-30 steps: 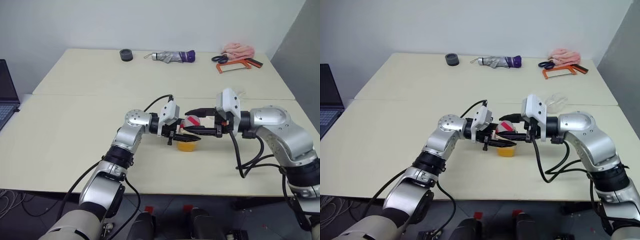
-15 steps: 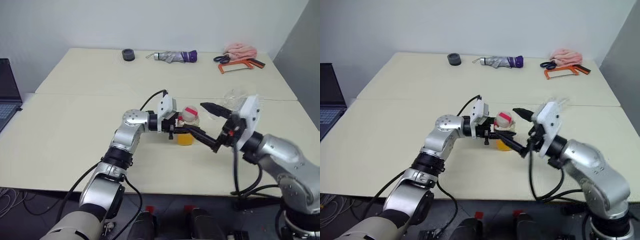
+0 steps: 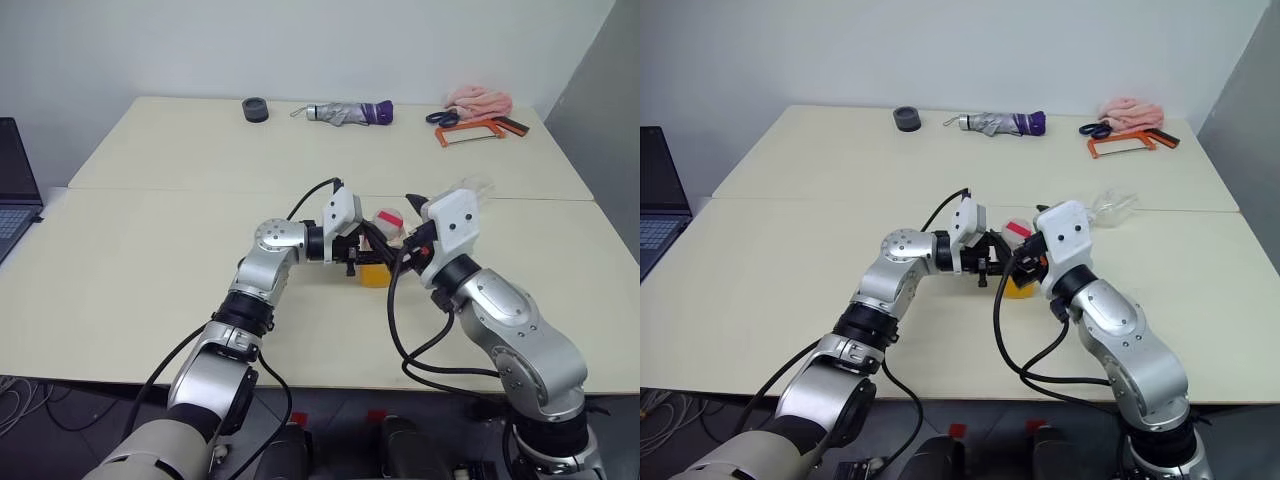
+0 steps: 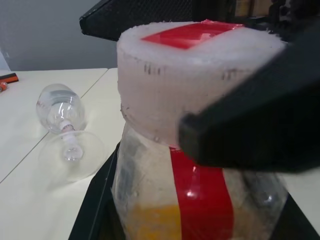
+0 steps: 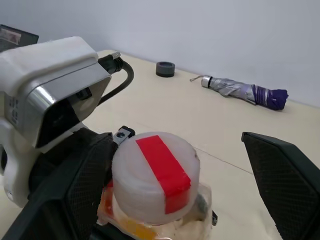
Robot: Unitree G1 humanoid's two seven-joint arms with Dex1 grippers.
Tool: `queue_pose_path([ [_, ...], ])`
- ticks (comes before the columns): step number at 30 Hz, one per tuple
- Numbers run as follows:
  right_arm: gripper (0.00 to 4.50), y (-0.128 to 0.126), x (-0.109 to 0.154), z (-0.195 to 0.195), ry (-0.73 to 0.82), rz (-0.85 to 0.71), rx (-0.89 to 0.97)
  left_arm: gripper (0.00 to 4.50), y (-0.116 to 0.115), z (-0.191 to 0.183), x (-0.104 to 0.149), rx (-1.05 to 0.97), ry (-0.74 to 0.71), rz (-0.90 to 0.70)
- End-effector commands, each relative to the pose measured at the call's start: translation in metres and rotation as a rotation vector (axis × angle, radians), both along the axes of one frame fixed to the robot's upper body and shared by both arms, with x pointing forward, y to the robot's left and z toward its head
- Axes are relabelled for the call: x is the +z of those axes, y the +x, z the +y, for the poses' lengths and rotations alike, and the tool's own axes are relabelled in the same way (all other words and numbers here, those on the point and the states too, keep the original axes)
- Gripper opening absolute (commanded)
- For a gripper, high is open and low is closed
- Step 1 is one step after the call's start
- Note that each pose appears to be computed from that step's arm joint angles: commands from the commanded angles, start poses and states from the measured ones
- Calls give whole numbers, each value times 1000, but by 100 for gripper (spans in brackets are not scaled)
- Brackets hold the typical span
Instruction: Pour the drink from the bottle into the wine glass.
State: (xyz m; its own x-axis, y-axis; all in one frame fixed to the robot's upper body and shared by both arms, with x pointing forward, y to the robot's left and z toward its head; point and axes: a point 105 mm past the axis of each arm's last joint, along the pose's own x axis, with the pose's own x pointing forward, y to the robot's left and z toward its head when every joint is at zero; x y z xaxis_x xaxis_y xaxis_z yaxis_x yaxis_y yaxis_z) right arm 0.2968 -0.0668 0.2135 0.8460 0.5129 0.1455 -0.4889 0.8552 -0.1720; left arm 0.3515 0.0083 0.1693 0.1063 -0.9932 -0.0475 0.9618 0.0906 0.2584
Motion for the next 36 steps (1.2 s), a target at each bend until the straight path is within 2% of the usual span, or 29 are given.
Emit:
queue_pose_path([
  [1, 378, -6, 9, 2, 27, -49, 14, 177, -1, -5, 14, -17, -13, -57],
  [6, 207, -10, 7, 6, 36, -48, 60, 177, 0, -3, 13, -11, -9, -57],
  [7, 186, -11, 4, 7, 32, -42, 83, 177, 1, -3, 13, -9, -9, -55],
  [10, 187, -15, -2, 12, 4, -34, 188, 177, 1, -2, 14, -11, -8, -52],
  [12, 187, -18, -5, 15, -40, -32, 332, 177, -2, -1, 14, -34, 2, -49],
  [17, 187, -14, -12, 4, -291, 94, 709, 177, -12, 8, 15, -130, 39, -67],
  [20, 187, -1, -5, -13, -348, 195, 788, 177, -10, 11, 19, -132, 40, -78],
  [22, 187, 9, -4, -23, -363, 188, 727, 177, -7, 12, 20, -107, 34, -80],
  [26, 330, 9, 12, -38, -261, 77, 578, 177, -3, 11, 18, -65, 14, -61],
  [29, 429, -9, 25, -38, -186, 2, 511, 177, -5, 9, 15, -56, 17, -56],
  [30, 450, -15, 26, -36, -177, -16, 488, 177, -4, 9, 15, -48, 15, -57],
  [33, 450, -27, 26, -27, -140, -81, 347, 177, 2, 6, 15, 1, 1, -56],
  [36, 450, -21, 18, -13, -52, -66, 190, 177, 4, -1, 12, 12, 3, -56],
])
